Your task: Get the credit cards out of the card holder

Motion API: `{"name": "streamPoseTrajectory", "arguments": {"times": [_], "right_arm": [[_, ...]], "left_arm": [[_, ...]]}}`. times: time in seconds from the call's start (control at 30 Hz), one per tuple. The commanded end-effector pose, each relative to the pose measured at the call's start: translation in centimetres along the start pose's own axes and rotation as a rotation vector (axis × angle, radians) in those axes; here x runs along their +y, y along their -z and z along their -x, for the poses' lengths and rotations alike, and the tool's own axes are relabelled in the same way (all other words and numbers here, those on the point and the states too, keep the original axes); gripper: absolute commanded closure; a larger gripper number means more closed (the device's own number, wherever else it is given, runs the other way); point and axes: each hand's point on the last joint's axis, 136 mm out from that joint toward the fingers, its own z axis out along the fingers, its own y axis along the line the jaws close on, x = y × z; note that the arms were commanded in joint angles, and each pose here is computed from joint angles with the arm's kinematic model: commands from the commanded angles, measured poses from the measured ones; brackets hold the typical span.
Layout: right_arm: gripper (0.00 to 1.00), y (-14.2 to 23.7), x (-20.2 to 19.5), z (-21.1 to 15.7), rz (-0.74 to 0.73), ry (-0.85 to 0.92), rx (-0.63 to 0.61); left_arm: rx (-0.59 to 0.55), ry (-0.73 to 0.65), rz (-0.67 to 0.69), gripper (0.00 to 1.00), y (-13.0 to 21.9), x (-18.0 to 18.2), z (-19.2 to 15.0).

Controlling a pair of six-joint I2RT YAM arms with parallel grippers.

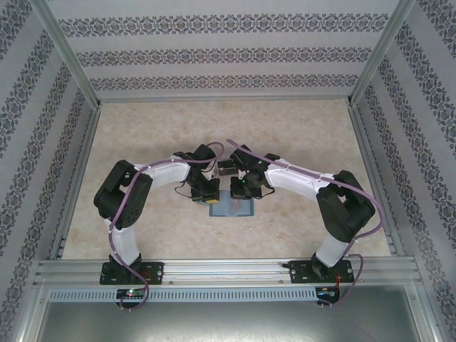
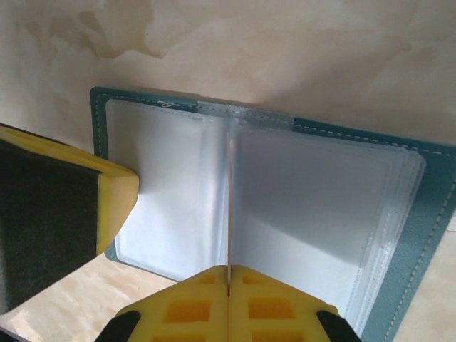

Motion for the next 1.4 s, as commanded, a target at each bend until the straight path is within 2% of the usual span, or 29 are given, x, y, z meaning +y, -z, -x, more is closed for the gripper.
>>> {"name": "streamPoseTrajectory", "arguments": {"times": [0.0,0.17,0.33,0.53,0.63,0.97,1.13,1.37], "right_arm": [[0.97,2.0,0.0,0.6,-0.006,0.041,-0.042],[0.97,3.3,0.4,1.4,0.017,0.110,-0.066],[0.99,4.2,1.6,1.7,0.056,0.272,-0.076],[0.99,4.1,1.8,2.1,0.058,0.454,-0.015],[0.97,3.9,1.2,2.9,0.010,0.545,-0.005],[0.98,5.7,0.6,5.4,-0.053,0.983,-0.018],[0.98,6.0,0.3,6.0,-0.083,1.205,0.034],[0.98,6.4,0.7,8.2,-0.106,1.398,0.029]], "left_arm": [[-0.019,-0.001,0.049,1.00,1.2,0.3,-0.4],[-0.045,-0.009,0.042,1.00,2.1,-0.2,-0.2],[-0.094,-0.016,0.042,1.00,3.3,-0.3,0.1],[-0.136,0.007,0.031,1.00,4.4,0.6,0.5],[-0.148,0.015,0.018,1.00,4.7,1.0,0.5],[-0.167,0.060,0.029,0.99,5.0,3.3,0.0],[-0.166,0.080,0.034,0.99,5.0,4.2,-0.3],[-0.167,0.101,0.044,0.99,5.0,4.8,-0.7]]}}
